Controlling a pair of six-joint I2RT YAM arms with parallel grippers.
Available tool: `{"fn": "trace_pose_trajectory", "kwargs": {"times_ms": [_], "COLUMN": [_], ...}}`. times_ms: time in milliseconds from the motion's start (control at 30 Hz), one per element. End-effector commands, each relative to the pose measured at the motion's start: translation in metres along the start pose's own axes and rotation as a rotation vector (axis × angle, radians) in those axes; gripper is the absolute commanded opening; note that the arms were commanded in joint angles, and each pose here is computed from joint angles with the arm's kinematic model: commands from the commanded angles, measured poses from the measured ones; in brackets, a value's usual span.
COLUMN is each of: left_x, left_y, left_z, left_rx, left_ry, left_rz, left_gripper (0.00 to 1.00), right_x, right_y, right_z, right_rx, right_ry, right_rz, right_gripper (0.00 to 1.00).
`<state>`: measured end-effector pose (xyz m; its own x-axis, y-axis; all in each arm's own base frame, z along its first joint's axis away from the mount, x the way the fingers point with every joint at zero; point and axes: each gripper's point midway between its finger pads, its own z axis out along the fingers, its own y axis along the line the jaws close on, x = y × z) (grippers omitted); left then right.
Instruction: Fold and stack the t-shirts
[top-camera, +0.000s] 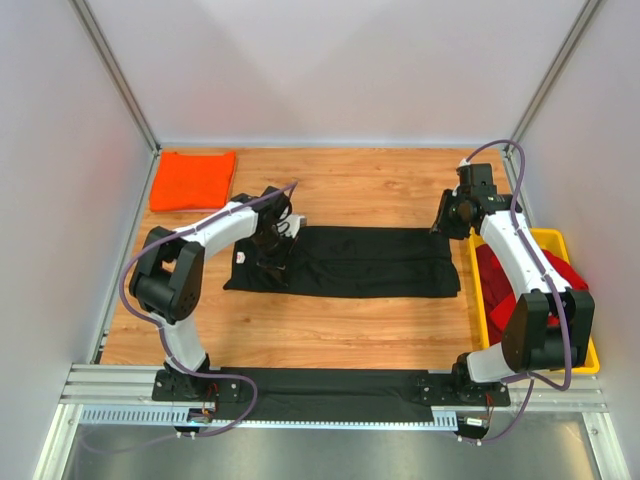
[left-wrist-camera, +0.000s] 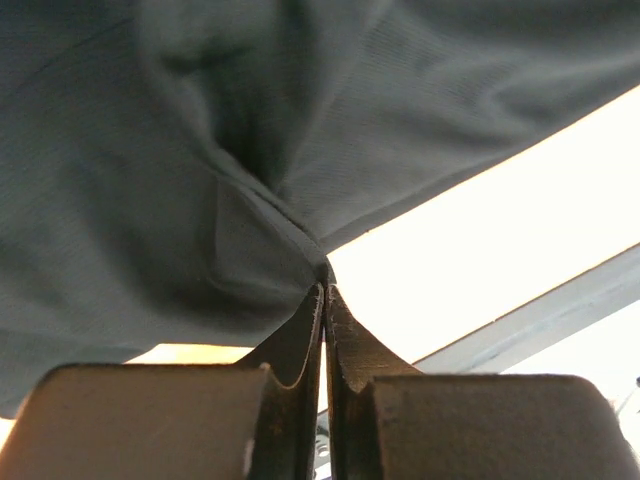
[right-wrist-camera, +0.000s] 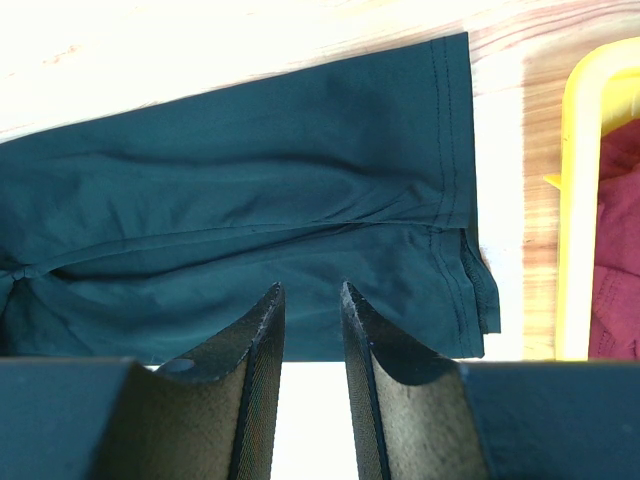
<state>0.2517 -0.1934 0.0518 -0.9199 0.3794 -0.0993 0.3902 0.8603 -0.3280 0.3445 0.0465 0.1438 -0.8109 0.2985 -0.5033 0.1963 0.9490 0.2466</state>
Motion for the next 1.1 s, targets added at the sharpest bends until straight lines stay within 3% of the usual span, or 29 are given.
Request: {"fn": "trace_pose_trajectory", "kwargs": {"times_ms": [0, 167, 233, 367, 600, 1067], "left_x": [-0.002, -0.010, -0.018, -0.034, -0.062, -0.094], "left_y": [-0.013, -0.022, -0.033, -0.026, 0.008, 0.016], "left_z": [-0.009, -0.020, -0.029, -0.035, -0.027, -0.014], "left_rx": [0.054, 0.084, 0.133, 0.072, -0.119, -0.151], "left_ry": [-0.018, -0.083, -0.138, -0.178, -0.187, -0.177], "left_rz": [0.081, 0.107, 0.129, 0.123, 0.071, 0.082], "left_gripper": [0.08, 0.21, 0.31, 0.37, 0.40, 0.46], "right_x": [-0.007, -0.006, -0.006, -0.006, -0.008, -0.010], "right_y": [0.005, 0.003, 0.003, 0.002, 0.001, -0.002], "right_z": [-0.014, -0.015, -0.014, -0.014, -0.015, -0.015], "right_rx": [-0.017, -0.008, -0.008, -0.006, -0.003, 0.021], "right_ry": [-0.050, -0.050, -0.049, -0.048, -0.052, -0.054], "right_rz": [-0.004, -0.012, -0.014, -0.018, -0.026, -0.040], "right_gripper": [0.31, 0.31, 0.31, 0.31, 0.31, 0.31]}}
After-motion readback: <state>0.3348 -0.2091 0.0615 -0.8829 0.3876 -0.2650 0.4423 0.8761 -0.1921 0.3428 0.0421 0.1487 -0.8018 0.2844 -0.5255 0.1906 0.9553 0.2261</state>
